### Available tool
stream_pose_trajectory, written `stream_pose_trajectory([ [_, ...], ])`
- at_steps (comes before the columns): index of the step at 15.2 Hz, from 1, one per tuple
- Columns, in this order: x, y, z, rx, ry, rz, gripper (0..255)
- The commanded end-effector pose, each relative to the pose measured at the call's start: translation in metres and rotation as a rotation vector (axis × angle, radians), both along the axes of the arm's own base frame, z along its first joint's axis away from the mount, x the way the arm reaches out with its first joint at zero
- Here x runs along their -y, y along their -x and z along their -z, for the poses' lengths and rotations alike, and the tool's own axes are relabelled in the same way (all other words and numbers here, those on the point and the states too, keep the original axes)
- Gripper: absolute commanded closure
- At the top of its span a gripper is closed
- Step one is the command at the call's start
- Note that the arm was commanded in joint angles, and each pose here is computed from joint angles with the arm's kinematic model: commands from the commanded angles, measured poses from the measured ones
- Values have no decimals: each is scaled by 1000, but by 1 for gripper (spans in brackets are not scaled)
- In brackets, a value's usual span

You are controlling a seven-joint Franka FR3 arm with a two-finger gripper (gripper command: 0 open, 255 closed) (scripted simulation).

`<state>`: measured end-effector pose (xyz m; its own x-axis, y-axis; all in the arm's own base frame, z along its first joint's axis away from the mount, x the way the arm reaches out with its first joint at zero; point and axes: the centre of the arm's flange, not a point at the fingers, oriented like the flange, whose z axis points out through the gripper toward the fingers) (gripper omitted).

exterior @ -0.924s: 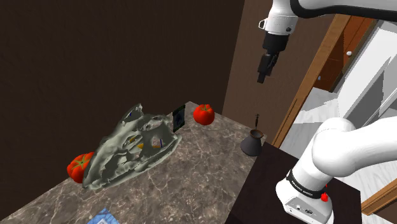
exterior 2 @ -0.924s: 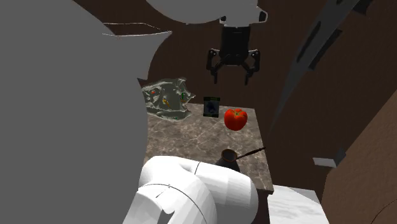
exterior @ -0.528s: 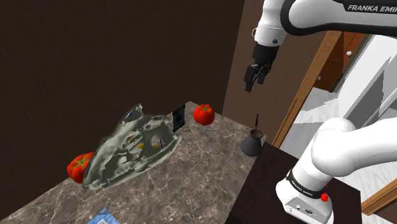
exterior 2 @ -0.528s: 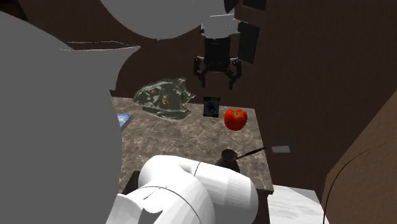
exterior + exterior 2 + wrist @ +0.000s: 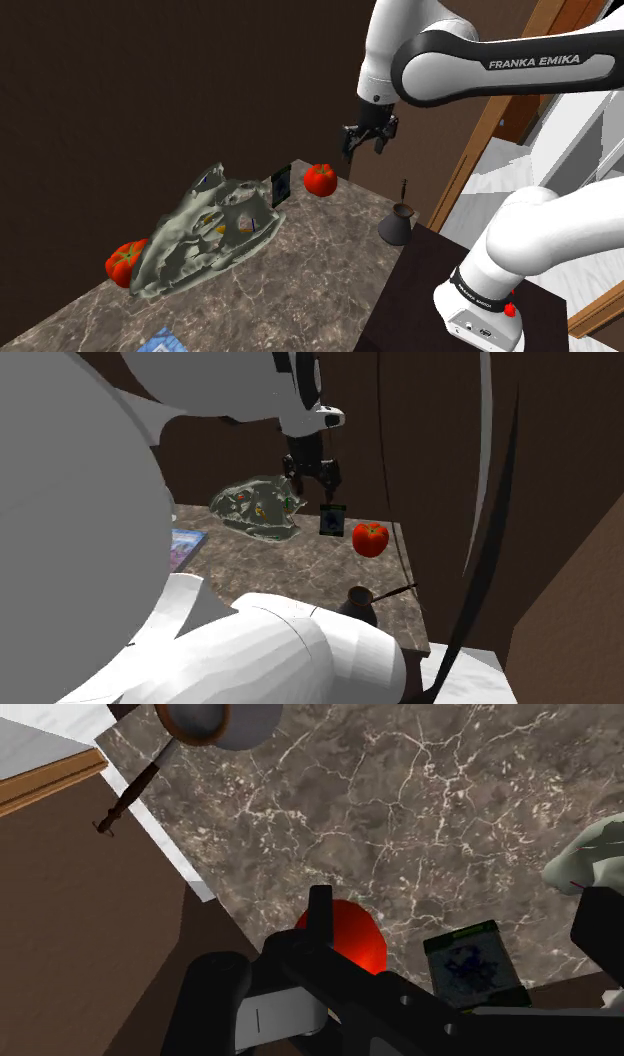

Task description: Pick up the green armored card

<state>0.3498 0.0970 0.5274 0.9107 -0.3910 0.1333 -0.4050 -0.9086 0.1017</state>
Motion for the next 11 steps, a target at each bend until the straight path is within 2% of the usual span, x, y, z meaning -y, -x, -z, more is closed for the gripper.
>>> stream_pose_trajectory([
  [1,-21,-15,14,27,15,86,0],
  [11,-89,-116,82,147,103,485,0],
])
